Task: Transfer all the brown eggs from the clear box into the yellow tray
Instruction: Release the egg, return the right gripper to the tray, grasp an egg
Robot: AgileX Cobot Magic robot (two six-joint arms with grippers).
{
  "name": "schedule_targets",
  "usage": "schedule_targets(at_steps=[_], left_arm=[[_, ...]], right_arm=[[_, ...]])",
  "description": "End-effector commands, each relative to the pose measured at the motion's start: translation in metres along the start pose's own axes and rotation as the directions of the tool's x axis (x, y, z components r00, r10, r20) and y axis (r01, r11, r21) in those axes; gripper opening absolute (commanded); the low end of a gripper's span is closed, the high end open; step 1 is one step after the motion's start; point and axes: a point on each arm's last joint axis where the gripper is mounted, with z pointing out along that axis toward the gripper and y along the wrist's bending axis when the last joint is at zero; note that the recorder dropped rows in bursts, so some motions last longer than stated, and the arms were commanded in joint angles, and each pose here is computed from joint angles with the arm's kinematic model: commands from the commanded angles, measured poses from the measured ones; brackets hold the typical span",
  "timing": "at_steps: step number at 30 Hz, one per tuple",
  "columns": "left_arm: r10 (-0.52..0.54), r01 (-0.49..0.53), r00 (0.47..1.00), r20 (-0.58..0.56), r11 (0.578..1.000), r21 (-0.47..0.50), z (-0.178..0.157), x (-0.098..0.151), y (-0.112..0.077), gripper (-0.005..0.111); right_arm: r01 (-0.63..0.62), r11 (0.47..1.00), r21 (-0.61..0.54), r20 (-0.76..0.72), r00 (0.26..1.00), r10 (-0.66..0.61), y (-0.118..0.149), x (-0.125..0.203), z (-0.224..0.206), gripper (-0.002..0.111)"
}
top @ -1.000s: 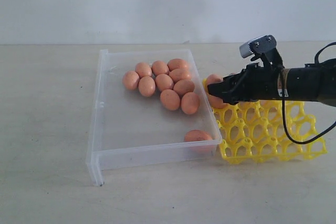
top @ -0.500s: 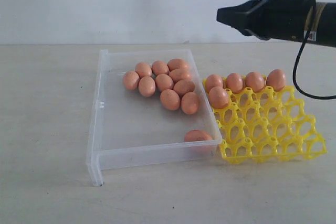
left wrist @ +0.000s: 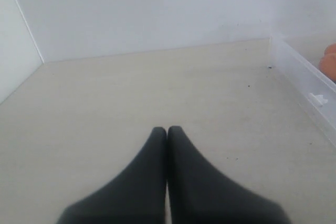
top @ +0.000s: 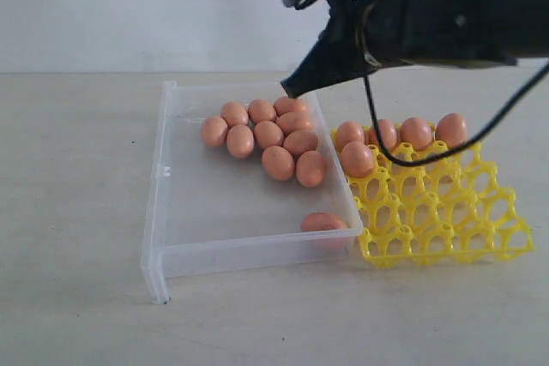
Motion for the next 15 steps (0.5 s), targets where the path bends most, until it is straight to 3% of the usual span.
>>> schedule_targets(at_steps=[1,4,8,15], left_arm=[[0.002,-0.002,1.0,-0.003,1.0,0.003,0.0,0.0,0.0,-0.004],[0.002,-0.002,1.0,-0.003,1.0,0.003,0.0,0.0,0.0,-0.004],[0.002,-0.002,1.0,-0.003,1.0,0.003,0.0,0.0,0.0,-0.004],[0.002,-0.002,1.0,-0.003,1.0,0.003,0.0,0.0,0.0,-0.004]], right_arm=[[0.021,0.995,-0.102,-0.221,0.974,-0.043,0.013,-0.018,0.02,0.0],[0.055,0.96,-0.276,-0.391,0.906,-0.164,0.029,-0.02,0.036,0.0],[0.022,0.951,-0.309,-0.401,0.904,-0.151,0.039,-0.032,0.064,0.006],[-0.015,0.948,-0.319,-0.466,0.873,-0.143,0.052,-0.029,0.097,0.056]])
